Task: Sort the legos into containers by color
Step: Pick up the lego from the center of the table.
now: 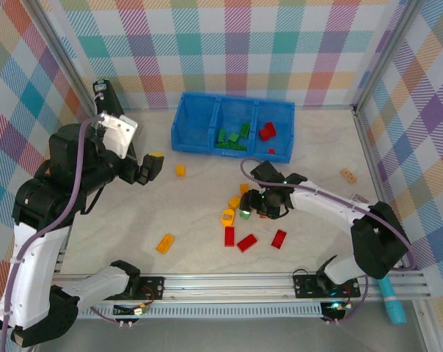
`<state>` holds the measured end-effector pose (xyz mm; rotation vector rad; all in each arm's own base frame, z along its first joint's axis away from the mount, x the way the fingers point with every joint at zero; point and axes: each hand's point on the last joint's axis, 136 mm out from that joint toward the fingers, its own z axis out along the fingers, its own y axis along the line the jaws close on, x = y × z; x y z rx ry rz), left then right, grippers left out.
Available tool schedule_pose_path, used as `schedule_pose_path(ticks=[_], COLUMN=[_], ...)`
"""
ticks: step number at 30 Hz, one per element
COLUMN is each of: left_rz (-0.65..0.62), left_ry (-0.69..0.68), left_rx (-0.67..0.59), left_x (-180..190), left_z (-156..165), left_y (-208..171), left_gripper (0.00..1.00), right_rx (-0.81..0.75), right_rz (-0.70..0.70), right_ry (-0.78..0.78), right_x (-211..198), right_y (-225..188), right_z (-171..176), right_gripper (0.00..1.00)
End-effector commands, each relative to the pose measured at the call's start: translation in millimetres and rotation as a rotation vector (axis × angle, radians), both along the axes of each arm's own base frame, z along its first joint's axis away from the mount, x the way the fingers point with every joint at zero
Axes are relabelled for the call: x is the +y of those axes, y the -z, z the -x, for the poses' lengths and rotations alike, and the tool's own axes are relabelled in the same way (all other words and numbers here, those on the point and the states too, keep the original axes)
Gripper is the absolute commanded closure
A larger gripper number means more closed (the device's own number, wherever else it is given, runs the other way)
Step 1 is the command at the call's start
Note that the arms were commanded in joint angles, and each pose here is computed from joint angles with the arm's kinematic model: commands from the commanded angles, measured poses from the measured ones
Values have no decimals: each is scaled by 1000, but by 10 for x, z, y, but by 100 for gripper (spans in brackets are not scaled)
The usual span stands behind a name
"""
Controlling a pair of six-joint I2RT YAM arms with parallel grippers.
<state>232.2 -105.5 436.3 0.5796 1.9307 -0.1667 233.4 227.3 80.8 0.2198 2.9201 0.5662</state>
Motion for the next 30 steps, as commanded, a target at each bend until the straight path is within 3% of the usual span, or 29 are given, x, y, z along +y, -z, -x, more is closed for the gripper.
schedule_pose_path(ticks=[1, 18, 30], left_rz=[19, 6, -1], left_ry=[16, -4, -9], left_rx=[-12, -26, -19], left_x=[6, 81, 82], left_z=[119, 171, 151], left_y=[-82, -89, -51], left_gripper=[0, 0, 0], right_rx=[9, 35, 49], right_rz=[2, 134, 247], right_ry=[51, 13, -18], right_x=[78, 213, 49], right_y=[16, 505, 724], right_z=[-79, -196, -150], right_gripper=[29, 31, 64])
